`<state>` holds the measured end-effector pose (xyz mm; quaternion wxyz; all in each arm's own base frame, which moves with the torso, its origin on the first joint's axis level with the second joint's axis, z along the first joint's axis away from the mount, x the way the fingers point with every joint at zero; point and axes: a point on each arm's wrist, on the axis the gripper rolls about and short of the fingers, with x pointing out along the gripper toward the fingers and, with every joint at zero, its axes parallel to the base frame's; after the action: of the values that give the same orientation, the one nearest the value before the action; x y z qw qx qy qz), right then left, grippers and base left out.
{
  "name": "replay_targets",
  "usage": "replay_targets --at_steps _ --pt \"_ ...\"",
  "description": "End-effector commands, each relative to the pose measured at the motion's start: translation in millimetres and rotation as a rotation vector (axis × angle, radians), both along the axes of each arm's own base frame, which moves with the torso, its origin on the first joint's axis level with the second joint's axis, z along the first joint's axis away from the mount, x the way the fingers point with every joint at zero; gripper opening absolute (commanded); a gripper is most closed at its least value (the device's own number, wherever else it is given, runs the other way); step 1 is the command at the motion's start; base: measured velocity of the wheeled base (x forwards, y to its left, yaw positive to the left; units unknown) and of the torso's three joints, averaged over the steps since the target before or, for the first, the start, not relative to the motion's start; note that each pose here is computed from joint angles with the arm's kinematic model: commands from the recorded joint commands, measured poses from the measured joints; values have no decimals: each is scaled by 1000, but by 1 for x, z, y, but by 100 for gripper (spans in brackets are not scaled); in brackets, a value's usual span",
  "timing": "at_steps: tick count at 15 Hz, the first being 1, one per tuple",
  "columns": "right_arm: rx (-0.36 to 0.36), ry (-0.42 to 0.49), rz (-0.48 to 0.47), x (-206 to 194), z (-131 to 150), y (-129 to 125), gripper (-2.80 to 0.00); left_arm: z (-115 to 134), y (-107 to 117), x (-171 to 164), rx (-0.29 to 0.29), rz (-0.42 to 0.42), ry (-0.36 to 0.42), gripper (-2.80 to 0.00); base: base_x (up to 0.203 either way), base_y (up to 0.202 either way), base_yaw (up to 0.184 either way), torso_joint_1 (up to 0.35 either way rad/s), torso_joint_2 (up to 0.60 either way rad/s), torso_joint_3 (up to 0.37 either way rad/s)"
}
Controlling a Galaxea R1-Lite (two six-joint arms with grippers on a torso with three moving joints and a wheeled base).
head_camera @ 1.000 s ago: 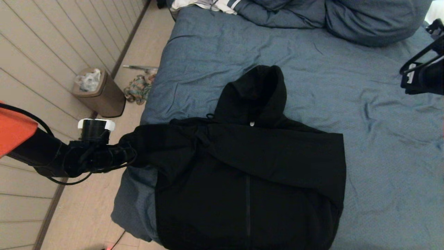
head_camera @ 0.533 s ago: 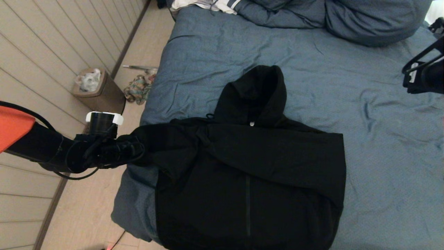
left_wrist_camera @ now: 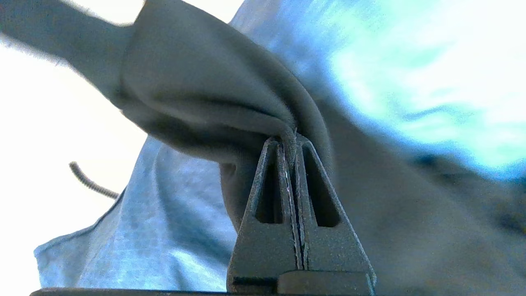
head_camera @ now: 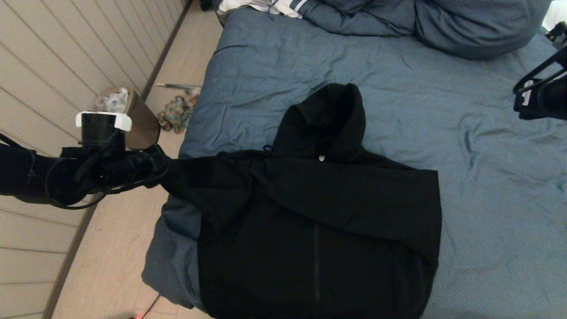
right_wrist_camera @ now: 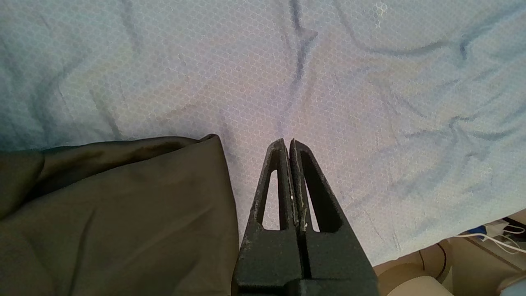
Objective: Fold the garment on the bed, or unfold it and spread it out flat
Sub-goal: Fold the black sweatshirt
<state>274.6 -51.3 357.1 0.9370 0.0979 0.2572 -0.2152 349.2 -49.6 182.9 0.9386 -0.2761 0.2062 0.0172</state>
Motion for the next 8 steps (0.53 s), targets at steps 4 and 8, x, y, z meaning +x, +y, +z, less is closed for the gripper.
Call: replay_targets --at_steps 4,8 --pt "-1 -4 2 -3 2 0 -280 49 -23 -38 -10 -44 -118 -280 0 0 0 0 0 0" --pt "-1 -23 6 -7 6 1 -280 63 -76 -71 3 -151 -167 -280 0 0 0 0 0 0"
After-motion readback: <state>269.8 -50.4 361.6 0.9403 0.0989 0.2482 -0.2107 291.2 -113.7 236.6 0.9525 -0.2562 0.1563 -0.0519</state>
